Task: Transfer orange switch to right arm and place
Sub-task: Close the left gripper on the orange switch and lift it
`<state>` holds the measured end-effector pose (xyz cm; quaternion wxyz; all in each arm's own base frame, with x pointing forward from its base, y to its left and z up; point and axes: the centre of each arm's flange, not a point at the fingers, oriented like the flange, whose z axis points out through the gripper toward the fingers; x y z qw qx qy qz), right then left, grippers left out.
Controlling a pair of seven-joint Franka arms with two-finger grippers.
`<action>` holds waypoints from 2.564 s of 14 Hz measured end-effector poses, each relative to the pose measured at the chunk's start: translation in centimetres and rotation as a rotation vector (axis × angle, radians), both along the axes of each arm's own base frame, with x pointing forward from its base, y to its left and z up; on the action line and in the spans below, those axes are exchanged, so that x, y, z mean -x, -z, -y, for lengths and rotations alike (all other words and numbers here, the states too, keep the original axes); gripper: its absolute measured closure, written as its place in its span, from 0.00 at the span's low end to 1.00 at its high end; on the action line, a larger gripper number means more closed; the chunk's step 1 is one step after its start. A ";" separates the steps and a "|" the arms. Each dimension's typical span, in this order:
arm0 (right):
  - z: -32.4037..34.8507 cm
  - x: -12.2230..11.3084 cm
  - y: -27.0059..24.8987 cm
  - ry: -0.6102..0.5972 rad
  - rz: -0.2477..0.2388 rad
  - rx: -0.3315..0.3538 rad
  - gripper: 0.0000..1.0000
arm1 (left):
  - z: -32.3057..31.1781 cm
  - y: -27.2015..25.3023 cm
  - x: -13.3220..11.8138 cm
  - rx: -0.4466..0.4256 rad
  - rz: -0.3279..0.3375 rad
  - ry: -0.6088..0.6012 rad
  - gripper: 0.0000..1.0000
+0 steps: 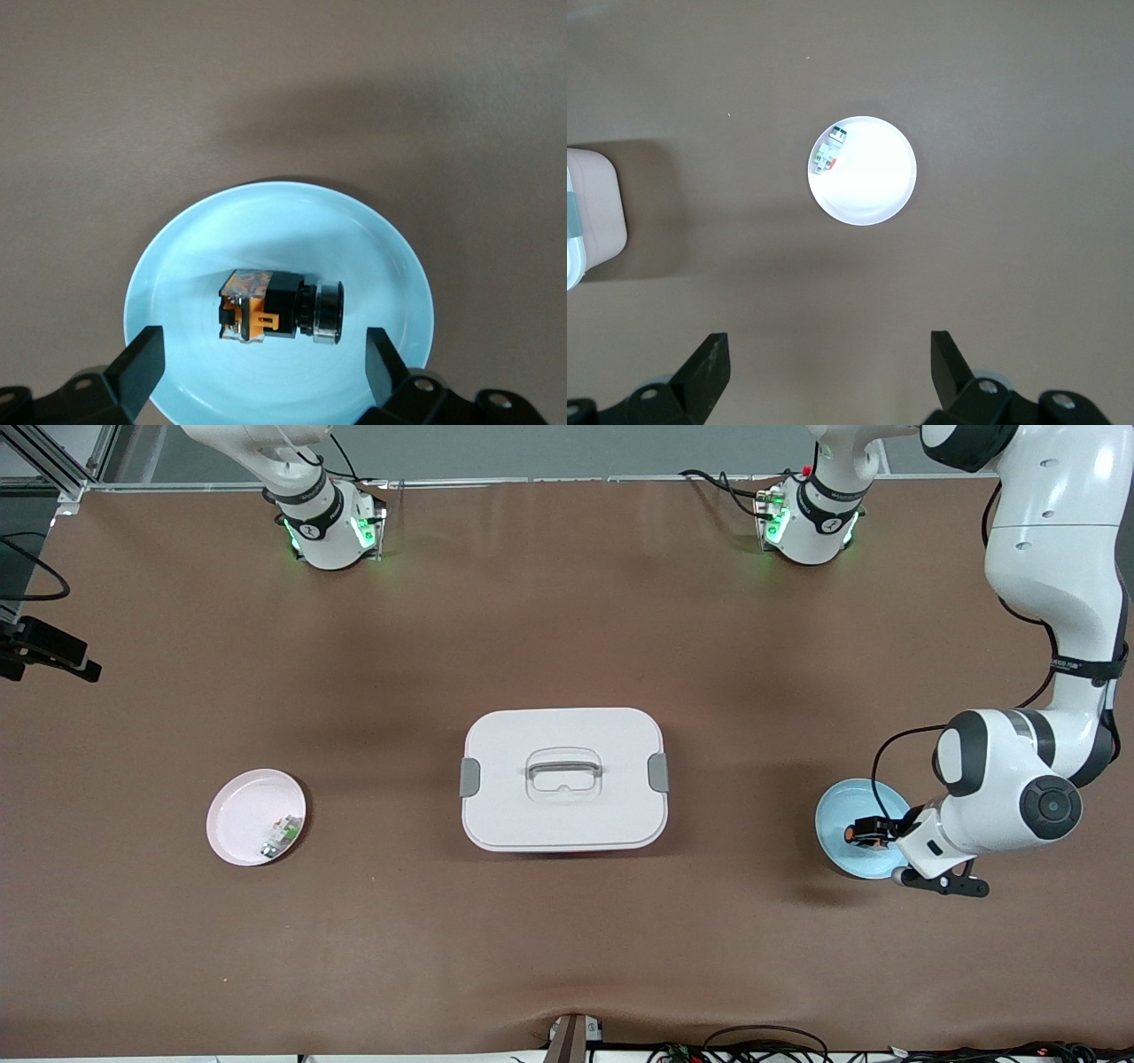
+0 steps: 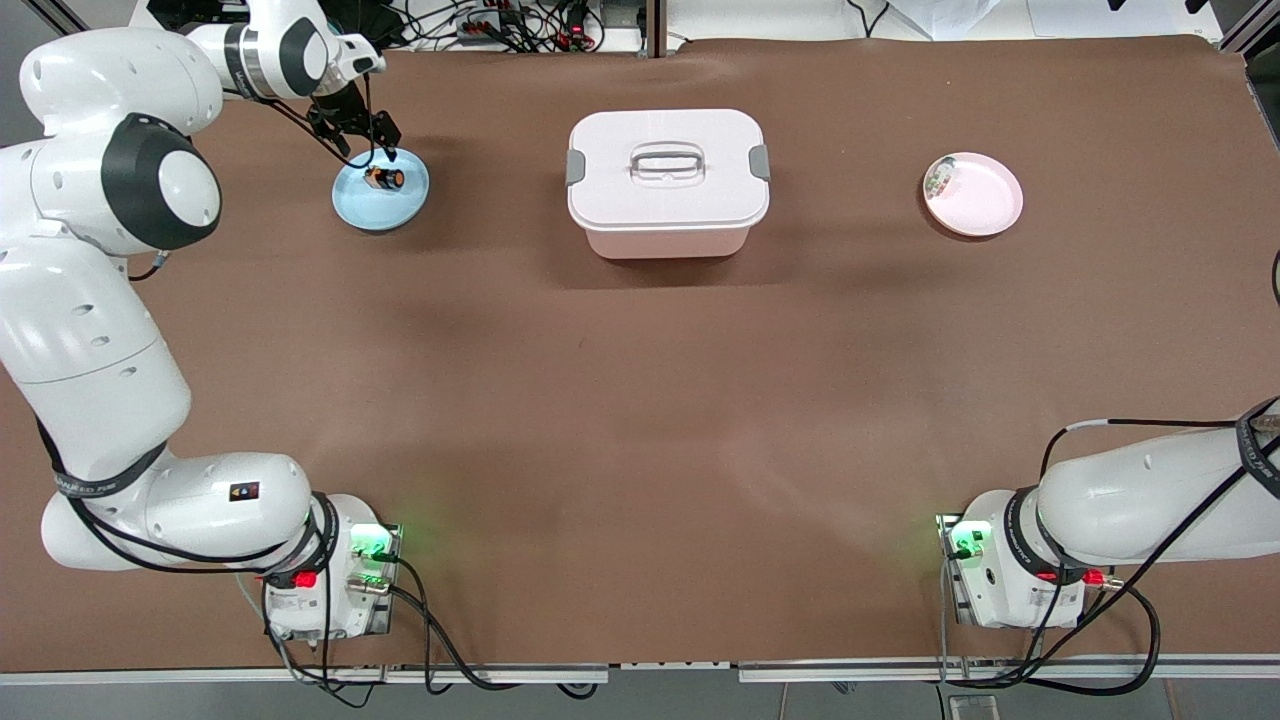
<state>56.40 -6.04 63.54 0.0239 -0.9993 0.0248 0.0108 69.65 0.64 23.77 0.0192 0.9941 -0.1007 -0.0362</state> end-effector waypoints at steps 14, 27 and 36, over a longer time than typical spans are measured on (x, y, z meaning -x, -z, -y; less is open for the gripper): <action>0.4 0.1 -0.1 0.006 -0.001 0.003 0.00 | -1.2 3.7 0.4 0.076 -0.006 -0.029 0.00; 0.5 0.0 -0.2 0.006 0.006 0.024 0.00 | -1.2 5.6 1.2 0.077 -0.005 -0.033 0.09; 0.6 -0.1 -0.3 0.007 0.018 0.027 0.00 | -0.4 5.5 1.1 0.087 -0.003 -0.059 0.28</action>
